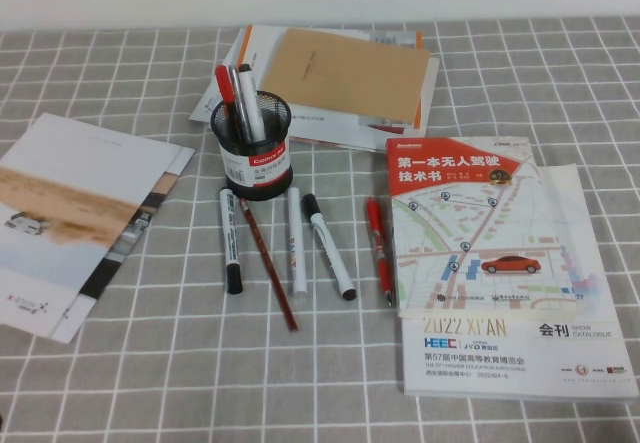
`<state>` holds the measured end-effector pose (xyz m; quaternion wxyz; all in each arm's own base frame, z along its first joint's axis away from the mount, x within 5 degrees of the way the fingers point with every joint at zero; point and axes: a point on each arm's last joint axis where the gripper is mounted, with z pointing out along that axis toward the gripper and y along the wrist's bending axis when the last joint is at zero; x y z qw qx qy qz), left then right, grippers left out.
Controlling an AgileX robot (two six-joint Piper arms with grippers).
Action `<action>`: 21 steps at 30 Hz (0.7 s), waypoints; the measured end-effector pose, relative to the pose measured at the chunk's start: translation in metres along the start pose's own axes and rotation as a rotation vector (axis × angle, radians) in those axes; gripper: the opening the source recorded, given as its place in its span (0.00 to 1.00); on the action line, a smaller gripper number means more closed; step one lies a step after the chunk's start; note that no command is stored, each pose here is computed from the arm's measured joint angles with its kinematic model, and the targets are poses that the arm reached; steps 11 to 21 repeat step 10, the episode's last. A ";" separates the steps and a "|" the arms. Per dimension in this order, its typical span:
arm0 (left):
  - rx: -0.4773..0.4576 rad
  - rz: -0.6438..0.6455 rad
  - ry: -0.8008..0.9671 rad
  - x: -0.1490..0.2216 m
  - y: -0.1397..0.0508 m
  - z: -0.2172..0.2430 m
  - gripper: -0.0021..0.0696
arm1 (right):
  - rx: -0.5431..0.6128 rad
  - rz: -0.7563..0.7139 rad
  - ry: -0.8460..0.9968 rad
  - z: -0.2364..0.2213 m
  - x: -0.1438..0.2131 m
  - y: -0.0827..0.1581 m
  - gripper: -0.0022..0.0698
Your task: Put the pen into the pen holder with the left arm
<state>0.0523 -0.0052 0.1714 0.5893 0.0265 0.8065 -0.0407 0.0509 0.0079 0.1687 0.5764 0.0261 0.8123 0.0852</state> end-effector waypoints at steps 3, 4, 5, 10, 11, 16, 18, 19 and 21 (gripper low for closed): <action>0.000 0.002 0.001 0.000 0.000 0.000 0.03 | 0.000 0.000 0.000 0.000 0.000 0.000 0.01; 0.000 0.002 0.002 0.000 0.000 0.000 0.03 | 0.000 0.000 0.000 0.000 0.000 0.000 0.01; 0.000 0.002 0.002 0.000 0.000 0.000 0.03 | 0.000 0.000 0.000 0.000 0.000 0.000 0.01; -0.001 0.002 0.004 0.000 0.000 0.000 0.03 | 0.000 0.000 0.000 0.000 0.000 0.000 0.01; -0.001 0.002 0.004 0.000 0.000 0.000 0.03 | 0.000 0.000 0.000 0.000 0.000 0.000 0.01; -0.001 0.002 0.004 0.000 0.000 0.000 0.03 | 0.000 0.000 0.000 0.000 0.000 0.000 0.01; -0.001 0.002 0.004 0.000 0.000 0.000 0.03 | 0.000 0.000 0.000 0.000 0.000 0.000 0.01; -0.001 0.002 0.004 0.000 0.000 0.000 0.03 | 0.000 0.000 0.000 0.000 0.000 0.000 0.01; -0.001 0.002 0.004 0.000 0.000 0.000 0.03 | 0.000 0.000 0.000 0.000 0.000 0.000 0.01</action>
